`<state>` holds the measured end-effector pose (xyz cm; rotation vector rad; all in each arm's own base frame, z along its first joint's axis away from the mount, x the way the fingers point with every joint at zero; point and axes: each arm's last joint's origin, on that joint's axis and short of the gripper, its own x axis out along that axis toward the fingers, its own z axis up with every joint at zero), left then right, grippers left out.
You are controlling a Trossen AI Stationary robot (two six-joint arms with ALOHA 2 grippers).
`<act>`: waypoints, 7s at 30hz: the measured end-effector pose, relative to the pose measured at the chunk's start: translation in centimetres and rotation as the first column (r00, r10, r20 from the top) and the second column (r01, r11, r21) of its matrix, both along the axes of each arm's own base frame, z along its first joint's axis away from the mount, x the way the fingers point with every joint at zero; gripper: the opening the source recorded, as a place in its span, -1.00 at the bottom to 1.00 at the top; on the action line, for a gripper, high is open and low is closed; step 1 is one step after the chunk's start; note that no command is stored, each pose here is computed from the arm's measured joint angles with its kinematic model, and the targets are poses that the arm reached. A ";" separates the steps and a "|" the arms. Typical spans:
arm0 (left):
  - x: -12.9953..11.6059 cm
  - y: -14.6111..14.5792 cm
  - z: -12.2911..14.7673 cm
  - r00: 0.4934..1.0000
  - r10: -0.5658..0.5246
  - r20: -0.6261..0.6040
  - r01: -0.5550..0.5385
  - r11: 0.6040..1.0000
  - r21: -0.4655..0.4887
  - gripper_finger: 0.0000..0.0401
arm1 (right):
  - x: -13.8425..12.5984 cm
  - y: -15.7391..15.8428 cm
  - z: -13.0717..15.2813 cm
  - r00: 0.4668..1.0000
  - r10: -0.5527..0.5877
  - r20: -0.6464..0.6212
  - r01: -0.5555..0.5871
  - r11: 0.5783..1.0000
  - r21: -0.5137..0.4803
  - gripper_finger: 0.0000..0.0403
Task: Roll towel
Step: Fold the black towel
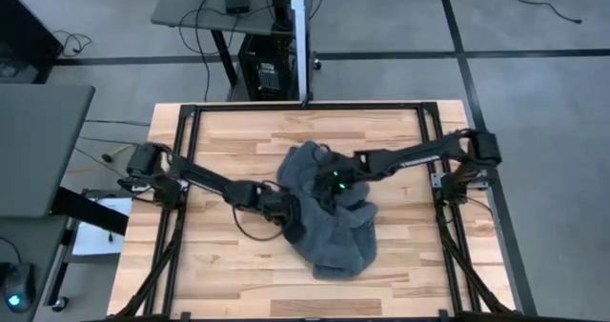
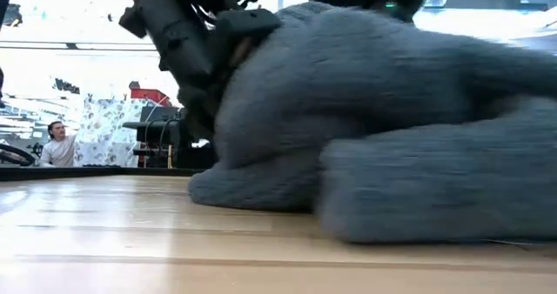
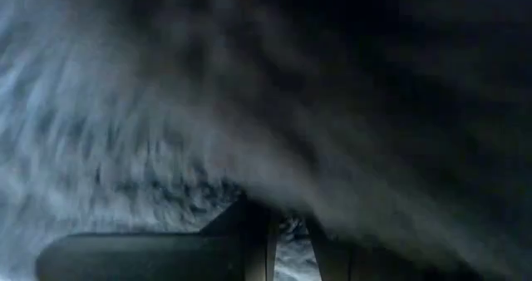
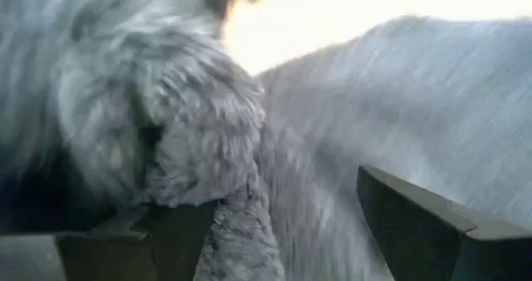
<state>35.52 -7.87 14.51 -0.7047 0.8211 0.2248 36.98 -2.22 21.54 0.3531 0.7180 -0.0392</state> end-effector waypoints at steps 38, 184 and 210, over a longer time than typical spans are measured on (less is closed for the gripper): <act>-4.3 0.9 -0.8 0.988 0.118 -0.102 -0.102 0.984 0.147 -0.80 | -10.3 -1.2 -5.6 0.947 -0.146 -0.285 0.206 0.959 0.193 0.42; -14.5 20.5 28.2 0.828 0.204 -0.523 0.223 0.735 0.640 -1.00 | -19.4 -11.6 19.7 0.865 -0.428 -0.262 0.218 0.790 -0.573 -1.00; -14.0 -1.7 8.1 0.900 -0.073 -0.430 0.177 0.962 0.207 -1.00 | -16.5 13.9 2.4 0.897 -0.121 -0.426 0.119 0.992 -0.031 -0.98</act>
